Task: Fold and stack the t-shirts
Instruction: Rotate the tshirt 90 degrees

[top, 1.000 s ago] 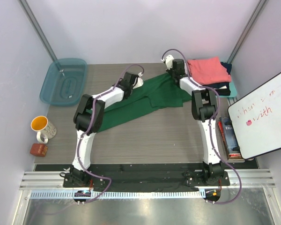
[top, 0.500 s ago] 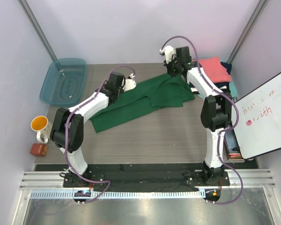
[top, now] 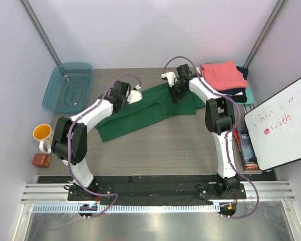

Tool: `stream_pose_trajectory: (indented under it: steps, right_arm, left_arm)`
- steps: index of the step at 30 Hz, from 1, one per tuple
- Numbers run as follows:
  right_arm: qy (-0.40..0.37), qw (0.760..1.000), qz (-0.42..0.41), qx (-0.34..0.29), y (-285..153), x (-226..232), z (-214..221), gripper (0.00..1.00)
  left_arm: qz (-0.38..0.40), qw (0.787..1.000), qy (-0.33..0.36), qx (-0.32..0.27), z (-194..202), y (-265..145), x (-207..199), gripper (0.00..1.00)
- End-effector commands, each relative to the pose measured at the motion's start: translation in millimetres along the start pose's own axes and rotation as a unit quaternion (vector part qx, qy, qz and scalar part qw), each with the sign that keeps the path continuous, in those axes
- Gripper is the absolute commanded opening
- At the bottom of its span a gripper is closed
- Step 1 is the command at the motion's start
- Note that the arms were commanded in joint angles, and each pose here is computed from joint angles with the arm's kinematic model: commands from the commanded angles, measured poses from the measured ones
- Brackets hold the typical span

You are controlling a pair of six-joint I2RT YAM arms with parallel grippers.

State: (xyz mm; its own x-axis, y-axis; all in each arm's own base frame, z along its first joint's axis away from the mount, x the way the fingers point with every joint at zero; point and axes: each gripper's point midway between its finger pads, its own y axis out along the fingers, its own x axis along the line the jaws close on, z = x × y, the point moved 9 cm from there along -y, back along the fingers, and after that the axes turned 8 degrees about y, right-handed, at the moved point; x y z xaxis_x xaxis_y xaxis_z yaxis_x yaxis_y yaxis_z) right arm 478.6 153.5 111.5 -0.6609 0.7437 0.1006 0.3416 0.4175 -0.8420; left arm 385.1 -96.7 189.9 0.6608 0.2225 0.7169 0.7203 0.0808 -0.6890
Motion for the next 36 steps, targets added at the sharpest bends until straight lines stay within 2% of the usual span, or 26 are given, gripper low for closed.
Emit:
stream_pose_trajectory:
  steps: [1,5,9,12,19,20,23,30,36]
  right_arm:
    - [-0.034,0.999,0.002,-0.037,-35,7,-24,0.01]
    - [-0.041,0.998,0.010,-0.046,-49,9,-28,0.01]
    - [-0.045,0.998,0.011,-0.052,-60,12,-30,0.01]
    - [-0.052,0.997,0.019,-0.052,-71,13,-30,0.01]
    - [-0.076,0.994,0.045,-0.067,-97,7,-43,0.01]
    - [-0.080,0.993,0.051,-0.076,-104,5,-49,0.01]
    - [-0.083,0.991,0.058,-0.083,-116,2,-55,0.01]
    - [-0.077,0.990,0.068,-0.097,-138,-3,-59,0.01]
    - [-0.044,0.993,0.061,-0.094,-141,-3,-50,0.01]
  left_arm:
    - [0.052,0.998,0.020,-0.028,12,-10,-7,0.00]
    - [0.074,0.996,0.041,0.001,27,14,-32,0.00]
    - [0.046,0.997,0.042,0.038,37,38,-38,0.00]
    - [0.058,0.996,0.045,0.058,41,51,-42,0.00]
    - [0.182,0.977,0.102,0.032,51,52,-82,0.00]
    - [0.225,0.968,0.109,0.024,53,50,-92,0.00]
    - [0.281,0.953,0.116,0.006,49,42,-106,0.00]
    - [0.355,0.913,0.196,-0.038,20,13,-137,0.00]
    - [0.379,0.889,0.242,-0.089,-18,-7,-157,0.00]
